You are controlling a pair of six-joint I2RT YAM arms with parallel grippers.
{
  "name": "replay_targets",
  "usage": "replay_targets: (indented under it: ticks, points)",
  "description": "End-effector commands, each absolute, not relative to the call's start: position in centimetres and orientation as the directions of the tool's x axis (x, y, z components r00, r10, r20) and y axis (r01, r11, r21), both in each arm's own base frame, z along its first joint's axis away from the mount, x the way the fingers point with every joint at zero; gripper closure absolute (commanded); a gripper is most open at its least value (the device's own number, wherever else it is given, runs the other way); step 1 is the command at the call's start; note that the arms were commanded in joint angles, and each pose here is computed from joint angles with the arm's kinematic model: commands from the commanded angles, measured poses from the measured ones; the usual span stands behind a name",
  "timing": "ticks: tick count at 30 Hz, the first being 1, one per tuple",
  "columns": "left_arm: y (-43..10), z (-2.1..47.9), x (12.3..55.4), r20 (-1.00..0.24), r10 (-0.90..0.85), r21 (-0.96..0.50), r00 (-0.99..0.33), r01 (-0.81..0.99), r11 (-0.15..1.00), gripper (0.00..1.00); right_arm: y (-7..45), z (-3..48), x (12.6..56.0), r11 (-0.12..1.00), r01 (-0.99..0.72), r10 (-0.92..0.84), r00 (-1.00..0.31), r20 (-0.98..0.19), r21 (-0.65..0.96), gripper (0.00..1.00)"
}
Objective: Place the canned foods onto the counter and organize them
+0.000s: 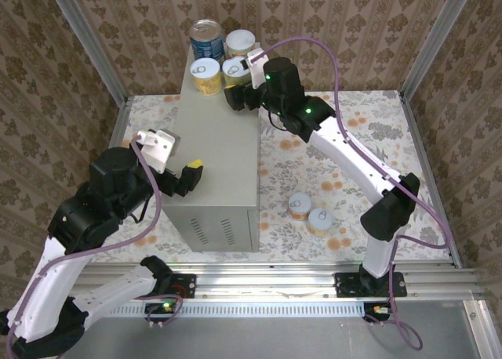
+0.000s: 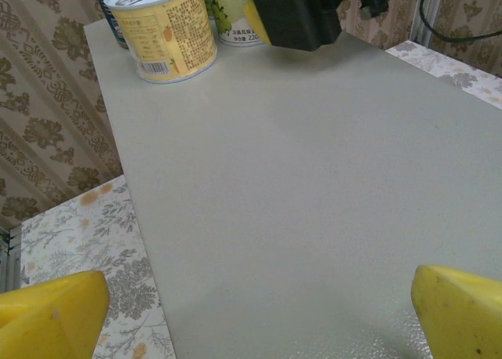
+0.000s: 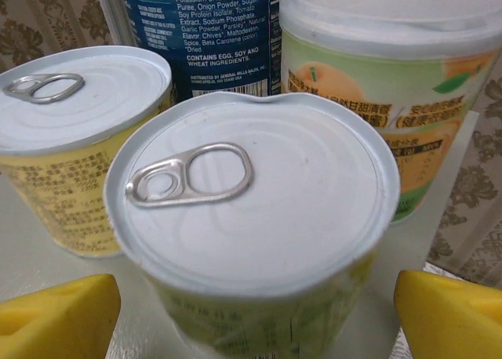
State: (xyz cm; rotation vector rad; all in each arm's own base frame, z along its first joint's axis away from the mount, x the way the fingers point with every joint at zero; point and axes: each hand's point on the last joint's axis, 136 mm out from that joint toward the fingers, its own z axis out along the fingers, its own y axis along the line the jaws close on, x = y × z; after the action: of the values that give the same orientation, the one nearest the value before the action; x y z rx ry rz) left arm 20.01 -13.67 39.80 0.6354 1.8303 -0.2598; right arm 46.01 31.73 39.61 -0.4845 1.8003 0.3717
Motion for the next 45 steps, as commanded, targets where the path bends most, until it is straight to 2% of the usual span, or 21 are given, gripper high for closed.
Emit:
replay_targets:
  ticks: [1,15,23,45]
  points:
    - [-13.8,39.8,19.6,-0.931,0.29,0.119,-0.222,0.567,0.815,0.0,31.4,40.4,47.0,0.883,-0.469,-0.115,-0.228,-0.967,0.006,0.08]
    - [-13.5,39.5,19.7,-0.929,0.285,0.107,-0.236,0.565,0.818,0.0,31.9,38.9,49.1,0.904,-0.427,-0.123,-0.228,-0.966,-0.015,0.09]
    - [-13.4,39.6,19.7,-0.93,0.281,0.103,-0.239,0.563,0.82,0.0,31.7,38.1,49.8,0.916,-0.401,-0.126,-0.229,-0.965,-0.024,0.15]
    - [-13.6,39.5,19.9,-0.93,0.274,0.092,-0.245,0.565,0.82,0.0,31.8,38.6,48.5,0.899,-0.438,-0.117,-0.197,-0.973,-0.019,0.23]
